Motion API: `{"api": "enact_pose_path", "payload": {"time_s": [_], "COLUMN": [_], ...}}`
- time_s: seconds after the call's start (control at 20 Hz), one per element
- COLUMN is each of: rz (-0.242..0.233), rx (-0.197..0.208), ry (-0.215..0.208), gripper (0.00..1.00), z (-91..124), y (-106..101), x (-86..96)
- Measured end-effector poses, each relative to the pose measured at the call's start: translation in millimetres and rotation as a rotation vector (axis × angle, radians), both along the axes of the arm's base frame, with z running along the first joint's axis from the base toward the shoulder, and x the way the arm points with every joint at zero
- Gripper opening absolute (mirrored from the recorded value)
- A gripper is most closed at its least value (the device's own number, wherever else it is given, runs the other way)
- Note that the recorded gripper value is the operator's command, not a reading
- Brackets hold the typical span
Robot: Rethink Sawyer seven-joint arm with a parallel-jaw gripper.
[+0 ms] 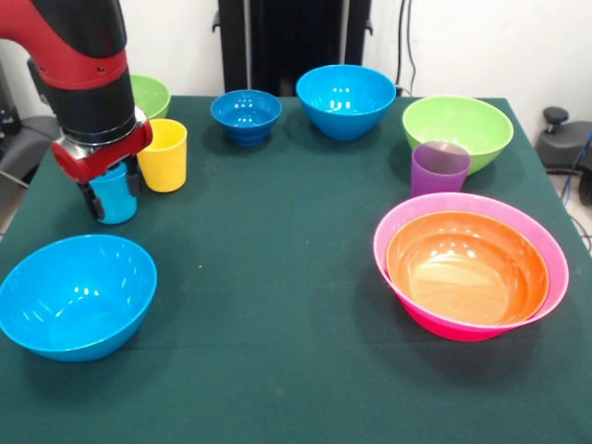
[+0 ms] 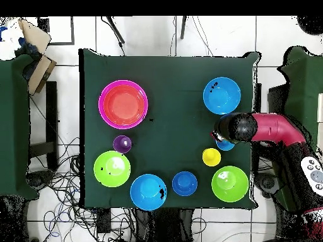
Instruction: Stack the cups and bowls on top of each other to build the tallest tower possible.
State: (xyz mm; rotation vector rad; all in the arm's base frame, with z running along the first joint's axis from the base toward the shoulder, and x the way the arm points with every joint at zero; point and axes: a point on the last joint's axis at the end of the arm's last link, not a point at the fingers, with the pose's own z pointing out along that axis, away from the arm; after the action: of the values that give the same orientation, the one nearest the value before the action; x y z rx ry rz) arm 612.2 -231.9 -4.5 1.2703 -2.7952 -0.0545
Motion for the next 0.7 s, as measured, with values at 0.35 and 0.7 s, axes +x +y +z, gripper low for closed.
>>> {"api": "enact_pose_path", "payload": {"time_s": [0.35,0.7], "rz": [0.005,0.004], "rx": [-0.007,-0.035], "ry": [-0.005,-0.025], "gripper": [1.0,1.0], "z": [4,21], "y": [1,-8], "x": [2.5,8.9]}}
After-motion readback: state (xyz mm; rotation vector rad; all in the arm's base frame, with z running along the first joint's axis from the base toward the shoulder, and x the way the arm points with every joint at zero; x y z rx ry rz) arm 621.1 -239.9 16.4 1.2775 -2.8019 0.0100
